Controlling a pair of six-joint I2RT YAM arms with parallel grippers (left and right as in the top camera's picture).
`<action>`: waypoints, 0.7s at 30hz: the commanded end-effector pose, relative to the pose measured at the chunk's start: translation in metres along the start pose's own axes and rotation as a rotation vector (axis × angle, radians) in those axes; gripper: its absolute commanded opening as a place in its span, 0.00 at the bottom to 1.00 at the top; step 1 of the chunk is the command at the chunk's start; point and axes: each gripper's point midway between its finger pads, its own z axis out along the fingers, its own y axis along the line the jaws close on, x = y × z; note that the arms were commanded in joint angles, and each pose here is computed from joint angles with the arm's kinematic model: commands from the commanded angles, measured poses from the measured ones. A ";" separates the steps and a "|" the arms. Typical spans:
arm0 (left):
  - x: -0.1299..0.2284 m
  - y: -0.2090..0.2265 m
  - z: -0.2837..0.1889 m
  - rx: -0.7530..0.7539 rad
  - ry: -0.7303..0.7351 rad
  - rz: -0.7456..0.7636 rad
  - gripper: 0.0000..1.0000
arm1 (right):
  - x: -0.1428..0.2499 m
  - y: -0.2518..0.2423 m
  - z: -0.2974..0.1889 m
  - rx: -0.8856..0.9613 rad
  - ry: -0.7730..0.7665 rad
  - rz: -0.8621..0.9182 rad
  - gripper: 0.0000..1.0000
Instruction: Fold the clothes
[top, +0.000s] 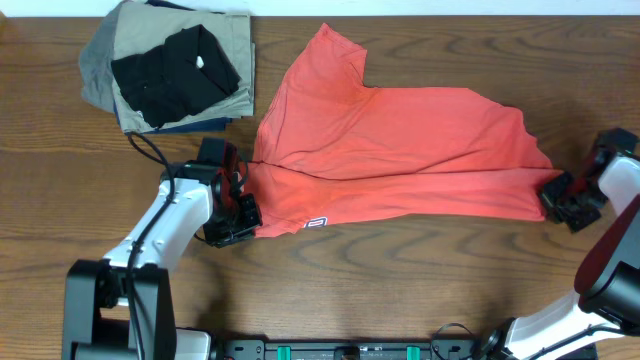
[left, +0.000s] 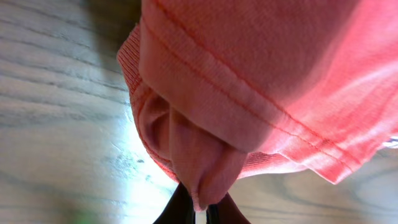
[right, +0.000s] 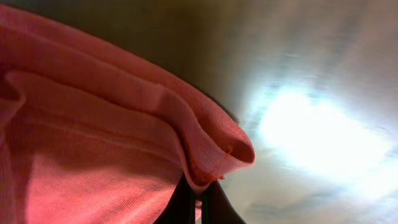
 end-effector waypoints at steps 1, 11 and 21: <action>0.009 -0.009 -0.009 0.027 -0.011 0.040 0.06 | -0.005 -0.028 0.002 0.035 0.022 0.092 0.01; 0.053 -0.016 -0.019 -0.022 0.072 0.015 0.06 | -0.007 -0.082 -0.005 0.056 0.088 0.267 0.01; 0.087 -0.013 -0.018 -0.103 0.171 0.007 0.06 | -0.016 -0.103 -0.049 0.038 -0.027 0.352 0.01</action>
